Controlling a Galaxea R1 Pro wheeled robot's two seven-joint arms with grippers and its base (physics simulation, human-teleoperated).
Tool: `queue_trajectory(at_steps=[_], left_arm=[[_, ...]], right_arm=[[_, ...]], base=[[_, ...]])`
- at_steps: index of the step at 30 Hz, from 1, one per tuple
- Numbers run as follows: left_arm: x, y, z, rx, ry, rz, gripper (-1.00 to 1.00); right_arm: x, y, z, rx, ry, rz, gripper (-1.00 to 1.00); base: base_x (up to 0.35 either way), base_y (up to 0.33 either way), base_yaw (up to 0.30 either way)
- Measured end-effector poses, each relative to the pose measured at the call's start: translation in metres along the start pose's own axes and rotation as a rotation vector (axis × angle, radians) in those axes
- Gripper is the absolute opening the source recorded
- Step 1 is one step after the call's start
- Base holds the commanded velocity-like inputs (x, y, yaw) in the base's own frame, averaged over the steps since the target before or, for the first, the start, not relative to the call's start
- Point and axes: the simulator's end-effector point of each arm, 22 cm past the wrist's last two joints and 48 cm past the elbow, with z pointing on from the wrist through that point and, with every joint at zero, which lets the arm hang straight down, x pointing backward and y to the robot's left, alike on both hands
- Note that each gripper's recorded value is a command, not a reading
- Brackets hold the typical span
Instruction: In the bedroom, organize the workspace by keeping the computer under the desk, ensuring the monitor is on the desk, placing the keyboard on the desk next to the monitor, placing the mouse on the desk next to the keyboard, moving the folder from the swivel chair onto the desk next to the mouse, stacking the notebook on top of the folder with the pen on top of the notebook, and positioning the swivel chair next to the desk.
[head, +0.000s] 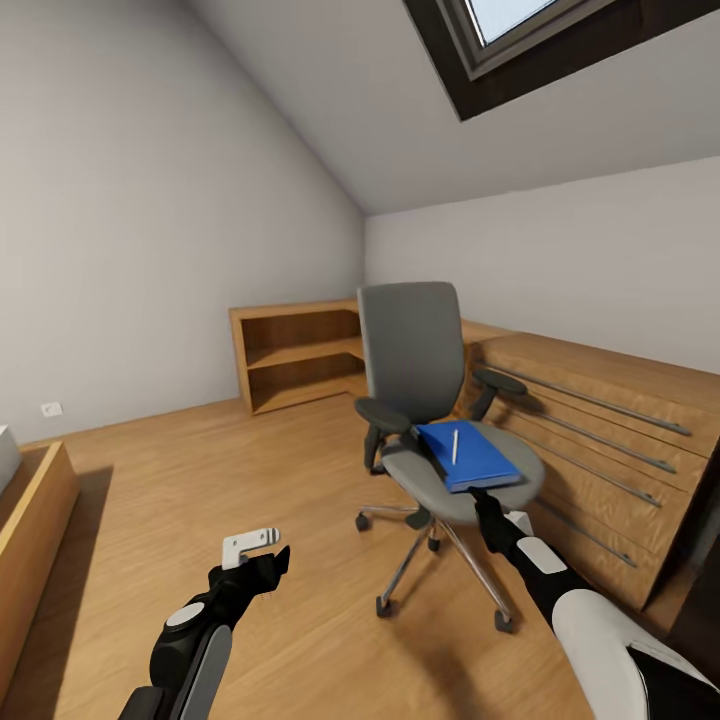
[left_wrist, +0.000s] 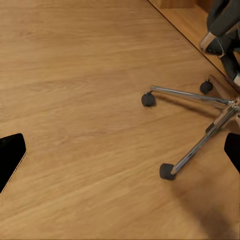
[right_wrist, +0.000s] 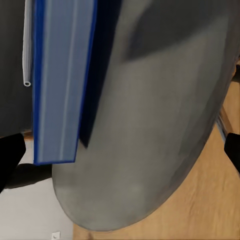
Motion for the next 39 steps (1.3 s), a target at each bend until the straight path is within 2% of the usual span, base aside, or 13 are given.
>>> queue_trajectory(at_steps=[8, 13, 27, 29, 31, 34, 39], left_arm=[[0.0, 0.0, 0.0, -0.001, 0.0, 0.0, 1.0], [0.0, 0.0, 0.0, -0.001, 0.001, 0.001, 1.0], [0.01, 0.005, 0.004, -0.01, 0.025, -0.001, 1.0], [0.015, 0.007, 0.006, -0.014, 0.035, 0.0, 1.0], [0.017, 0.007, 0.006, -0.015, 0.04, 0.0, 1.0], [0.018, 0.006, 0.006, -0.014, 0.042, 0.002, 1.0], [0.019, 0.003, 0.006, -0.007, 0.044, 0.003, 1.0]], right_arm=[[0.0, -0.001, 0.0, 0.003, 0.0, -0.003, 1.0], [-0.001, 0.001, 0.0, -0.004, -0.003, 0.004, 1.0], [0.0, 0.001, 0.001, -0.003, -0.008, -0.009, 1.0], [0.0, 0.0, 0.001, 0.005, -0.034, -0.068, 1.0], [0.005, 0.003, 0.003, 0.007, -0.072, -0.148, 1.0], [0.012, 0.002, 0.003, 0.013, -0.123, -0.234, 1.0], [0.029, -0.023, -0.001, 0.058, -0.152, -0.308, 1.0]], base=[[0.257, 0.132, 0.0], [0.008, 0.017, 0.0], [-0.291, 0.001, 0.0], [-0.335, 0.0, 0.0], [-0.318, 0.0, 0.0], [-0.175, 0.0, 0.0], [-0.057, 0.0, 0.0]])
